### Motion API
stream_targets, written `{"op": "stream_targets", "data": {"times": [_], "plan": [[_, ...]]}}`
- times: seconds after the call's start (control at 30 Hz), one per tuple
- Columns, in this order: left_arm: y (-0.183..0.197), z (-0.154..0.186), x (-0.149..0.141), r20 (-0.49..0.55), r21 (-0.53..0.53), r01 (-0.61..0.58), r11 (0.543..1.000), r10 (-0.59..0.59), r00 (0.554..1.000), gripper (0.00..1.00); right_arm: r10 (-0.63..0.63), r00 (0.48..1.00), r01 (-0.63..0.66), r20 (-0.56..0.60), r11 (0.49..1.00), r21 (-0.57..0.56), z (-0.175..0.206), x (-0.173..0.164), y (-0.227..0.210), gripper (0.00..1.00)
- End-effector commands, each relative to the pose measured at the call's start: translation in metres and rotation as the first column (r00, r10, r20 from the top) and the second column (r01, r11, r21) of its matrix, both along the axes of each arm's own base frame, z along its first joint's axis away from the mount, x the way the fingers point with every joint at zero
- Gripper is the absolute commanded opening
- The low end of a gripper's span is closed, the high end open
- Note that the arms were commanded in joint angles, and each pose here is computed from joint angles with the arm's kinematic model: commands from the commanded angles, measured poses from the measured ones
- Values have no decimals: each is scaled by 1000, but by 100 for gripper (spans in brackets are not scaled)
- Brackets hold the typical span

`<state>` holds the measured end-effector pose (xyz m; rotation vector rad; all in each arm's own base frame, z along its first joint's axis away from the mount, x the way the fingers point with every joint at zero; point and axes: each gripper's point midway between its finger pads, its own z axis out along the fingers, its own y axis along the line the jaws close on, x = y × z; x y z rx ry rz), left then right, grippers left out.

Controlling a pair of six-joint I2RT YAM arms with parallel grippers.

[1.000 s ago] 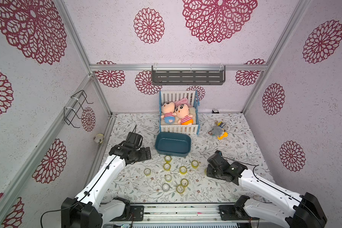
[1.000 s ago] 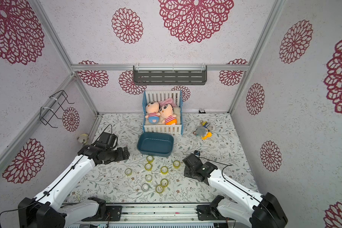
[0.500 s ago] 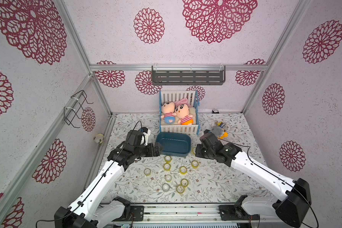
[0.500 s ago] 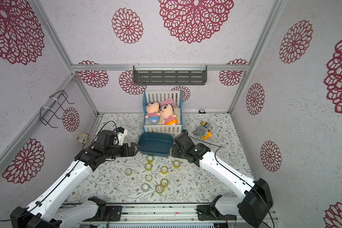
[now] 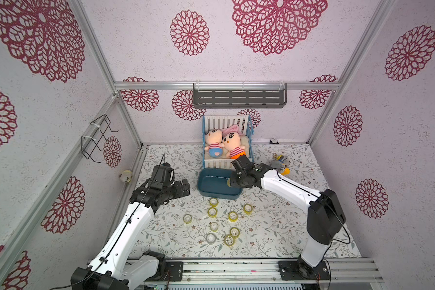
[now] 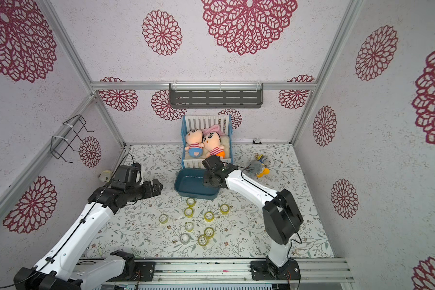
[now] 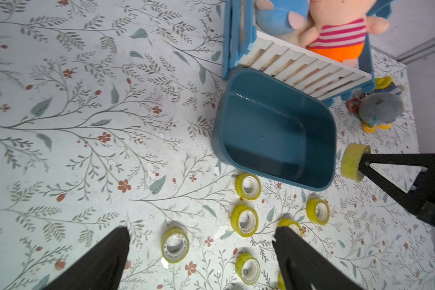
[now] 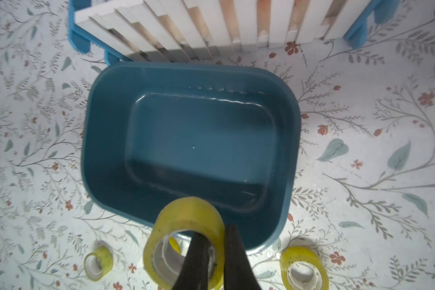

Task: Put the transparent tape into the storage box
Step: Place the tape in the storage box.

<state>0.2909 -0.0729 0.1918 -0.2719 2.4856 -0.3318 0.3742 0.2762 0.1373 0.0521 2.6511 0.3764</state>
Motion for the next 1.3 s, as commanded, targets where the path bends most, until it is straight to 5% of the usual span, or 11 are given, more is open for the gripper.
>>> {"op": "stream_targets", "data": {"times": [0.0, 0.2, 0.33, 0.47, 0.57, 0.8, 1.0, 1.27], "plan": [[16, -10, -14, -47, 60, -36, 998, 39, 998, 97, 20, 1000, -20, 9, 998, -55, 1, 14, 7, 2], [9, -15, -12, -21, 8, -41, 999, 42, 999, 97, 31, 998, -38, -50, 989, -144, -28, 28, 17, 15], [18, -20, -12, -54, 63, -64, 996, 67, 996, 97, 25, 998, -35, -61, 986, -160, -38, 27, 15, 21], [12, -21, -12, -60, 40, -43, 998, 46, 997, 97, 38, 996, -50, -76, 985, -164, -46, 21, 13, 50], [12, -20, -12, -53, 36, -42, 998, 44, 998, 97, 45, 997, -55, -65, 985, -166, -44, 20, 11, 59], [8, -18, -12, -39, 18, -28, 999, 29, 999, 97, 47, 995, -41, 85, 996, -80, 25, 24, 10, 61], [-69, -25, -18, -48, -223, 212, 952, -228, 973, 97, 35, 970, -49, 242, 997, 52, 93, 8, -8, 65], [-114, -41, -38, -145, -242, 377, 894, -417, 897, 97, -26, 967, -18, 253, 985, 169, 86, -40, -62, 68]]}}
